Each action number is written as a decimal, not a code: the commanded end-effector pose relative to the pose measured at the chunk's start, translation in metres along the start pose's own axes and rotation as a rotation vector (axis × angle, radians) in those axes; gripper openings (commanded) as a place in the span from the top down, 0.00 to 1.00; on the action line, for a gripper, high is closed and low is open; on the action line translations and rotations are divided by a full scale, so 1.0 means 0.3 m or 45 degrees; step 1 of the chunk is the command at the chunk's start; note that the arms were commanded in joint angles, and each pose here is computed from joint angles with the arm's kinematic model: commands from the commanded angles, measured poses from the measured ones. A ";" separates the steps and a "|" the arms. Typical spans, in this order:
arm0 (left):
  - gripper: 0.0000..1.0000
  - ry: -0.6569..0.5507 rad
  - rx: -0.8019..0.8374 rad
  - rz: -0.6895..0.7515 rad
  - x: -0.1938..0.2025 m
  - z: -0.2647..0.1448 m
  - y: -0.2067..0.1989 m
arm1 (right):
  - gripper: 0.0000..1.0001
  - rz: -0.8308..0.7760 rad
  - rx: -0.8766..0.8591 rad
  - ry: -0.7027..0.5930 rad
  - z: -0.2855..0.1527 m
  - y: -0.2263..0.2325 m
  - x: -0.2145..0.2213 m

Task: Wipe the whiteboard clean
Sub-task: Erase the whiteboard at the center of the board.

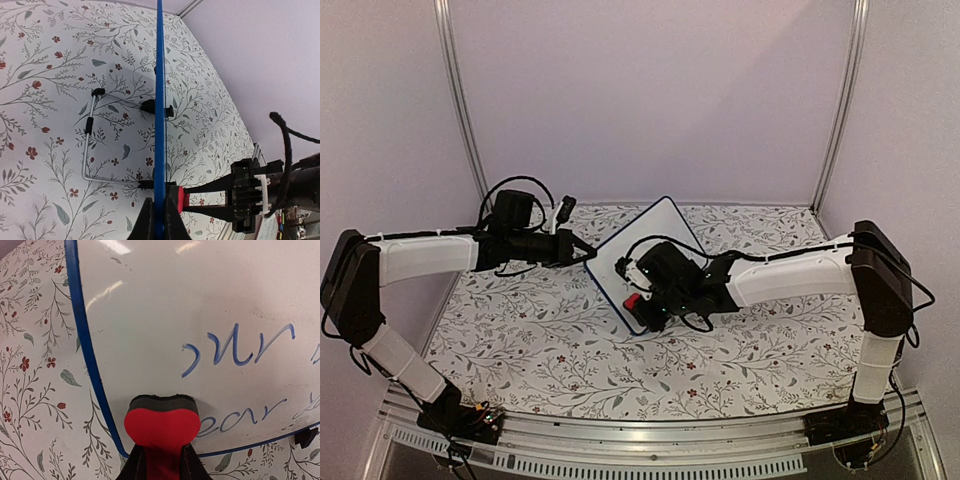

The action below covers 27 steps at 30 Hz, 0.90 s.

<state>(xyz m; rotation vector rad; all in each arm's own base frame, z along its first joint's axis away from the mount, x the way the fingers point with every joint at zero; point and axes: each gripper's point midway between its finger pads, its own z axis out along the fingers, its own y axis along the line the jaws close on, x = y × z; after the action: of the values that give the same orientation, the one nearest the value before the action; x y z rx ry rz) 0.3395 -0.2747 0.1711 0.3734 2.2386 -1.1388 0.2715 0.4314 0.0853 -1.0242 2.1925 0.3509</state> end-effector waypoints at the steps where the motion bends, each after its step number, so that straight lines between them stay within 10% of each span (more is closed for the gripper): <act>1: 0.96 -0.026 0.062 0.034 -0.021 -0.021 -0.054 | 0.95 -0.007 0.038 -0.006 0.002 -0.019 -0.047; 13: 0.96 -0.029 0.065 0.036 -0.025 -0.024 -0.058 | 0.95 -0.027 0.056 -0.080 0.005 -0.069 -0.194; 27: 0.96 -0.026 0.066 0.032 -0.024 -0.021 -0.054 | 0.96 0.005 0.041 0.059 0.043 -0.074 0.013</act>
<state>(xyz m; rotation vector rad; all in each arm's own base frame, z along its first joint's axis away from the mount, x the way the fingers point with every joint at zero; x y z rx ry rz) 0.3403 -0.2732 0.1724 0.3612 2.2391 -1.1341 0.3042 0.4418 0.1123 -0.9910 2.1366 0.3416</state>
